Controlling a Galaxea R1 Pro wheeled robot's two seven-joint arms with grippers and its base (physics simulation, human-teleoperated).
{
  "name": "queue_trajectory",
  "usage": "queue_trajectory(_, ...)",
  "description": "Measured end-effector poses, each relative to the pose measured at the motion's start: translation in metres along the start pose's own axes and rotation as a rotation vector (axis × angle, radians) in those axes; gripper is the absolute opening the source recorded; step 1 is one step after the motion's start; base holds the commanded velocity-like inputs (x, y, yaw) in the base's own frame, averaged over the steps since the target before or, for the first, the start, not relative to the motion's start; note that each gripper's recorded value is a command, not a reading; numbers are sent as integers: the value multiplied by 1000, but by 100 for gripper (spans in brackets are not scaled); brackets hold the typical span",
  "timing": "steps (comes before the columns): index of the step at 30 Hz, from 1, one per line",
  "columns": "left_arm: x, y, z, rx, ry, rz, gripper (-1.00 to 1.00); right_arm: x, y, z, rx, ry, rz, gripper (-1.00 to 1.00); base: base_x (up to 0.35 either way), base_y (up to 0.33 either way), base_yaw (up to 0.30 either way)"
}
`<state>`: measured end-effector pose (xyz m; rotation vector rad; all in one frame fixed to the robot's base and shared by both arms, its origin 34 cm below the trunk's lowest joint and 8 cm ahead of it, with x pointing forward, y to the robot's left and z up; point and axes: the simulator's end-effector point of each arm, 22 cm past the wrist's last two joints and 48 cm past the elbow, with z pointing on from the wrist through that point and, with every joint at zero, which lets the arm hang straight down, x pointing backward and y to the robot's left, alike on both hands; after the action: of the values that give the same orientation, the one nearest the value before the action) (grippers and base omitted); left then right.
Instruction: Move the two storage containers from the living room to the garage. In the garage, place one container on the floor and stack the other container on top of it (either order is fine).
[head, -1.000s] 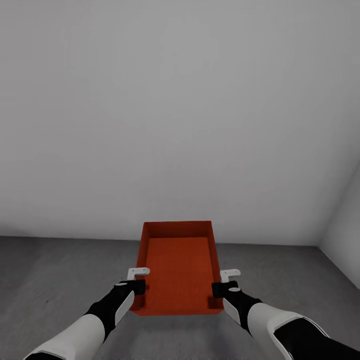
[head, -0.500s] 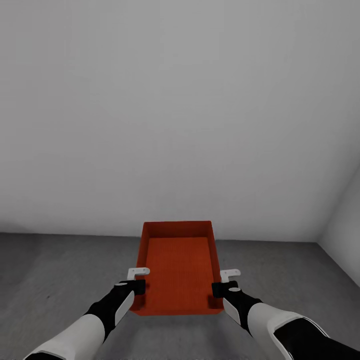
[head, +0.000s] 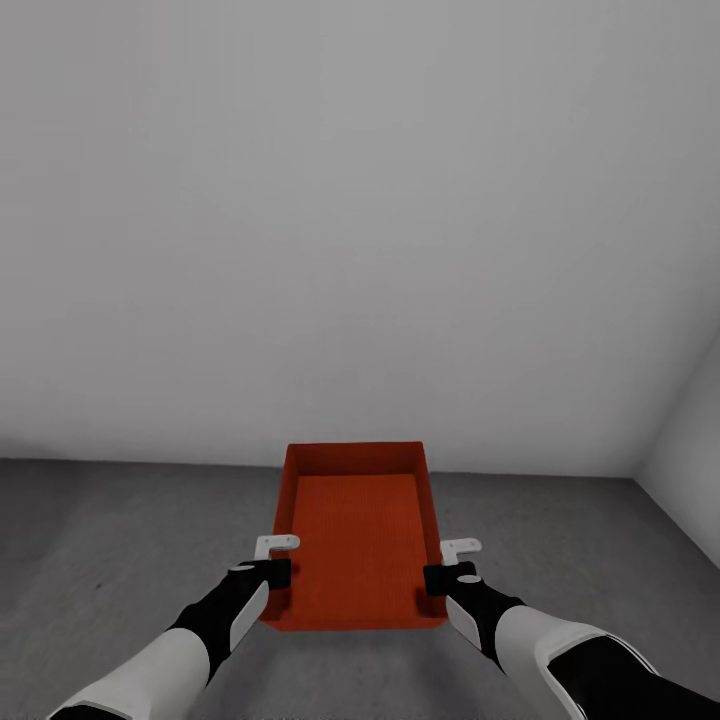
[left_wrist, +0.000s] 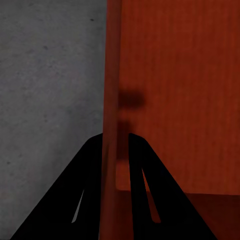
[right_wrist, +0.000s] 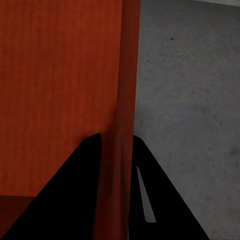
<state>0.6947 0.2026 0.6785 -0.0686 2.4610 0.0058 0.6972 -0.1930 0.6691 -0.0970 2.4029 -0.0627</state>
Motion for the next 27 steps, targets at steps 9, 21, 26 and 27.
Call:
queue_trajectory(9, 6, 0, 4, -1, 14, 2, -100, 7, 1, 4, -2, 14, 2, -100, 0, 0, 0)
queue_trajectory(21, 16, 1, 10, -2, 34, 2, -100, 17, 2, 9, -3, 33, 1, -100, 0, 0, 0)
queue_trajectory(26, 20, 1, 12, -2, 41, 3, -100, 22, 2, 11, -4, 41, 2, -100, 0, 0, 0)
queue_trajectory(27, 21, 1, 13, -2, 43, 3, -100, 23, 2, 11, -4, 43, 2, -100, 0, 0, 0)
